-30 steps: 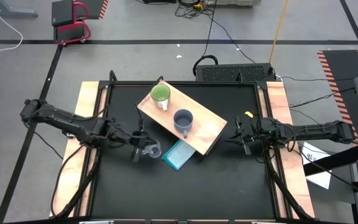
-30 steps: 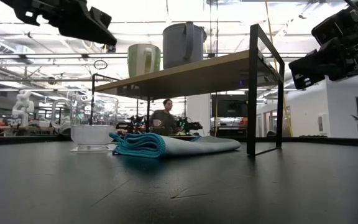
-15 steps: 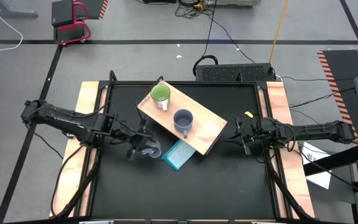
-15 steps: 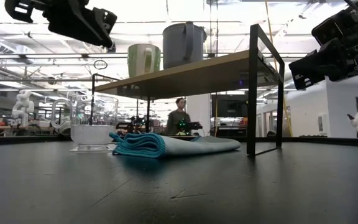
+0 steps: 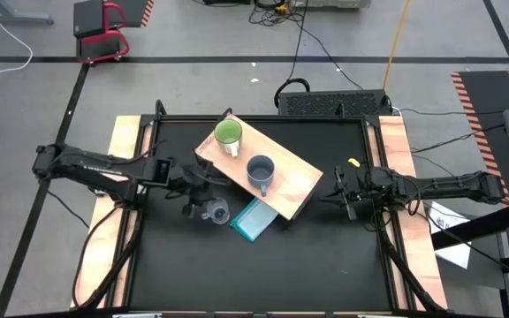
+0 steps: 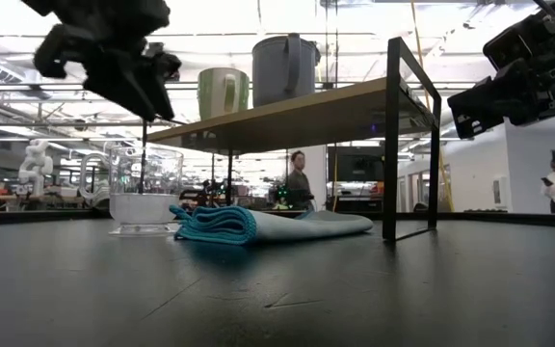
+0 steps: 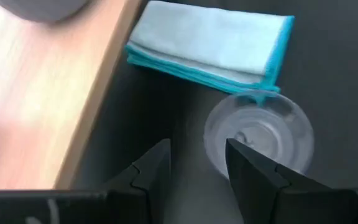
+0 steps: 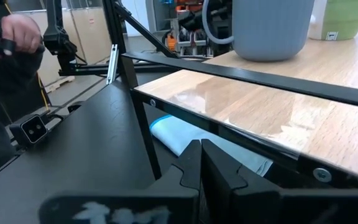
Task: Stack small to large cups/mugs on shelf
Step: Put the transparent mug on the shelf
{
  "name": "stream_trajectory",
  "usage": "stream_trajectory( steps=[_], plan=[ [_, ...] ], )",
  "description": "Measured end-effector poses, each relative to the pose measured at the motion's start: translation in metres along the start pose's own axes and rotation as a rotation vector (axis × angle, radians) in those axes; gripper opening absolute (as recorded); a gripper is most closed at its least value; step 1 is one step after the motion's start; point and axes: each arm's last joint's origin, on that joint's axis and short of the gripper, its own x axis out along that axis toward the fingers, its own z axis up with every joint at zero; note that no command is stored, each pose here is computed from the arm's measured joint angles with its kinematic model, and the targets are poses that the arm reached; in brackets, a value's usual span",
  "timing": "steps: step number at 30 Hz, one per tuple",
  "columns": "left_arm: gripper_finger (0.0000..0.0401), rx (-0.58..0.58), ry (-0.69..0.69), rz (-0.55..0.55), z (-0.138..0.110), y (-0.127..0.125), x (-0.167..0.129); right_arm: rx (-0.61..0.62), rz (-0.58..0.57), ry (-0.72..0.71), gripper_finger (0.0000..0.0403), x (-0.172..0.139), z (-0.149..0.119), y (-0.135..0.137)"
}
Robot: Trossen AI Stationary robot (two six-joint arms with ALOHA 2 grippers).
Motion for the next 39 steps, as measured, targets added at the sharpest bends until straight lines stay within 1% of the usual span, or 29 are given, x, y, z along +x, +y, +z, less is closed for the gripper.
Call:
stream_trajectory(
  steps=[4,6,11,15,18,25,33,36,39],
  plan=[
    [0.0157,0.018,0.049,-0.020,-0.002,0.001,0.012,0.001,0.000,-0.004,0.0000,0.000,0.000,0.000],
    [0.0157,0.026,0.050,-0.031,0.000,0.001,0.014,0.001,-0.007,-0.004,0.0000,0.000,0.000,0.000],
    [0.0157,0.031,0.051,-0.054,0.008,0.004,0.012,0.000,-0.008,-0.008,0.0000,0.000,0.001,0.000],
    [0.0157,0.067,0.019,-0.067,0.014,0.005,0.008,-0.001,-0.008,-0.008,0.0000,0.001,0.001,0.000],
    [0.0157,0.064,0.053,-0.107,0.012,0.004,0.005,-0.001,-0.008,-0.005,0.0000,0.001,0.000,0.000],
    [0.0157,-0.095,0.164,-0.188,0.003,-0.001,0.001,-0.002,-0.008,-0.003,0.0000,0.001,0.000,0.000],
    [0.0157,-0.243,0.275,-0.194,-0.004,-0.007,-0.001,-0.013,-0.008,-0.002,0.0000,0.001,0.000,0.000],
    [0.0157,-0.294,0.280,-0.194,-0.003,-0.010,-0.001,-0.013,-0.009,-0.002,0.0000,0.001,0.000,0.000],
    [0.0157,-0.330,0.274,-0.238,-0.002,-0.013,-0.002,-0.013,-0.009,-0.002,0.0000,0.001,0.000,0.000]
  ],
)
